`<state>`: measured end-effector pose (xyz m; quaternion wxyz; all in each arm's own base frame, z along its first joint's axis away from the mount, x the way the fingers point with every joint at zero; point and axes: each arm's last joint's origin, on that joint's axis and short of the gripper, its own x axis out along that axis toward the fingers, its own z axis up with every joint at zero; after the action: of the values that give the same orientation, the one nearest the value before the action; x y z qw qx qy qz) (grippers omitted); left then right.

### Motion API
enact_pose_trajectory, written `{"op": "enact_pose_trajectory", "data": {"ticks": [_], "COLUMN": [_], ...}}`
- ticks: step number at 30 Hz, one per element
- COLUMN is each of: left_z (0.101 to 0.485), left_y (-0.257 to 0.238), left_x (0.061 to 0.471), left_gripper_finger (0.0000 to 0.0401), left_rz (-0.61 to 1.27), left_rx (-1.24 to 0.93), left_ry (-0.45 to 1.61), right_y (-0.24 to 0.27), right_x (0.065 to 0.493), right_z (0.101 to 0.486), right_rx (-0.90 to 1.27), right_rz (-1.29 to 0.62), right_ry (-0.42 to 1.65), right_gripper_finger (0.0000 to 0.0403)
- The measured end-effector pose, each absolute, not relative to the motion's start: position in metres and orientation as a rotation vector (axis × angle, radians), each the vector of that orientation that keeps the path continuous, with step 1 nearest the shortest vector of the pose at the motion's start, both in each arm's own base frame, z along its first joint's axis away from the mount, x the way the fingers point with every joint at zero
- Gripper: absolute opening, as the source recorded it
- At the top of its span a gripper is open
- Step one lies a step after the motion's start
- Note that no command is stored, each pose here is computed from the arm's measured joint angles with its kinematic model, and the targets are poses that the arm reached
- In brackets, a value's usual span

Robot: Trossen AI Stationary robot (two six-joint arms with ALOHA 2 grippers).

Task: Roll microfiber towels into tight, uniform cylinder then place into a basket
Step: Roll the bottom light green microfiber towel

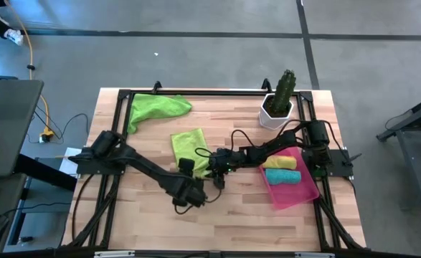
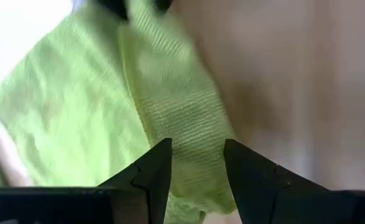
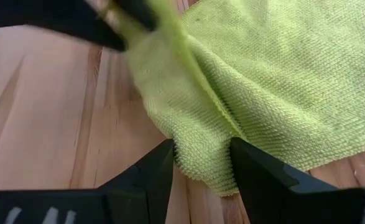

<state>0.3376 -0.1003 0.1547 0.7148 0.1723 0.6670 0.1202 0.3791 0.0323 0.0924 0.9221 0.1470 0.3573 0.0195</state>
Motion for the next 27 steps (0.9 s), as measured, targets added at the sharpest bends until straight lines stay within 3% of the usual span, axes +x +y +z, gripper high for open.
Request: {"op": "enact_pose_trajectory", "data": {"ticks": [7, 17, 27], "left_z": [0.136, 0.129, 0.128], "left_y": [-0.082, -0.082, -0.085], "left_x": [0.327, 0.325, 0.336], "left_gripper_finger": [0.0138, 0.0138, 0.0134], "left_rz": [0.283, 0.241, 0.115], "left_rx": [0.321, 0.261, 0.07], "left_ry": [1.574, 1.562, 1.502], "right_y": [0.032, 0.033, 0.035], "right_x": [0.379, 0.379, 0.371], "right_z": [0.092, 0.093, 0.11], "right_rx": [0.303, 0.286, -0.011], "right_rz": [0.04, 0.064, 0.24], "right_ry": [0.734, 0.727, 0.738], "right_gripper_finger": [0.0156, 0.0156, 0.0156]}}
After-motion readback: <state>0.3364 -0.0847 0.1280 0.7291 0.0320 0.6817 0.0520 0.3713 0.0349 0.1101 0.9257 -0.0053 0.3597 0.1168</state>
